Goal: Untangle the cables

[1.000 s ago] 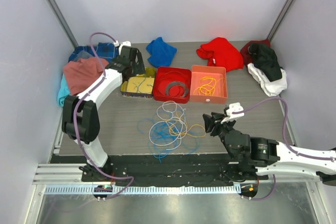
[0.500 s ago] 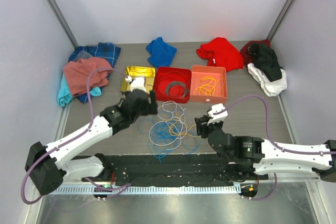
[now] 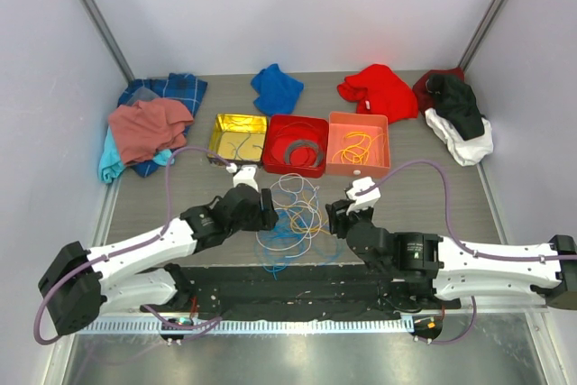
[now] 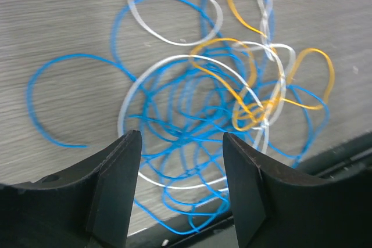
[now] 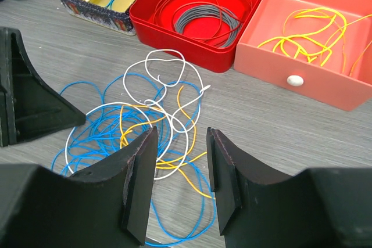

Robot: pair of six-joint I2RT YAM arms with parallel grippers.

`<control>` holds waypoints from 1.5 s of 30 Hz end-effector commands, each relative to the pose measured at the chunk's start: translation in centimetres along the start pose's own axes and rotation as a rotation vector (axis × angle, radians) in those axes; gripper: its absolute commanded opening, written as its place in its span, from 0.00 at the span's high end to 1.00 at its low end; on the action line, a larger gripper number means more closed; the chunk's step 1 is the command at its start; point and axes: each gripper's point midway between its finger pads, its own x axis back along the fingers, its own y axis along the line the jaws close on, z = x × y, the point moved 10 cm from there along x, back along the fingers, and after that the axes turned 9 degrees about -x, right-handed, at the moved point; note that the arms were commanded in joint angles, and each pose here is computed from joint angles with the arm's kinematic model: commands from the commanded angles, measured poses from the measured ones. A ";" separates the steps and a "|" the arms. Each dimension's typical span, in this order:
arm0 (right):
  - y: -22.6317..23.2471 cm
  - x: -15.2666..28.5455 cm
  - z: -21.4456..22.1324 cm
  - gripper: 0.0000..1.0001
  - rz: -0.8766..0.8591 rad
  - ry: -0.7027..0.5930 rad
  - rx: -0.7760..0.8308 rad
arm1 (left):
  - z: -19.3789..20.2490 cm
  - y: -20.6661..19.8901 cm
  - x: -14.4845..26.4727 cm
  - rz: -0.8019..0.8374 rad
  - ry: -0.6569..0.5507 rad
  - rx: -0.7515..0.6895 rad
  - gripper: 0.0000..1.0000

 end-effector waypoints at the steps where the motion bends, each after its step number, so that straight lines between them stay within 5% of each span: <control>1: 1.2 0.0 -1.5 0.53 -0.019 -0.038 -0.120 | 0.5 -2.1 0.3 0.119 -0.026 0.000 0.39; 13: 1.5 -0.4 -0.7 0.53 -0.006 -0.008 -0.109 | 3.5 -2.8 2.1 0.216 0.030 -0.018 0.45; 24: 1.4 -0.3 -0.6 0.53 0.004 -0.004 -0.104 | 5.5 -3.8 -1.2 0.219 0.156 -0.061 0.49; 26: 1.2 -0.2 -0.7 0.53 0.008 -0.007 -0.109 | 5.4 -3.7 -1.3 0.208 0.141 -0.062 0.56; 29: 1.1 -0.2 -0.7 0.53 0.011 -0.008 -0.108 | 4.9 -3.7 -1.1 0.199 0.103 -0.056 0.71; 32: 1.1 -0.3 -0.6 0.53 0.016 -0.009 -0.108 | 4.5 -3.6 -0.5 0.184 0.077 -0.057 1.00; 39: 1.4 -0.4 -0.6 0.53 0.012 -0.004 -0.106 | -1.0 -3.7 6.0 0.176 -0.160 -0.119 1.00; 45: 1.6 -0.4 -1.1 0.54 0.005 -0.016 -0.107 | -10.2 -2.8 16.8 0.135 -0.488 -0.175 1.00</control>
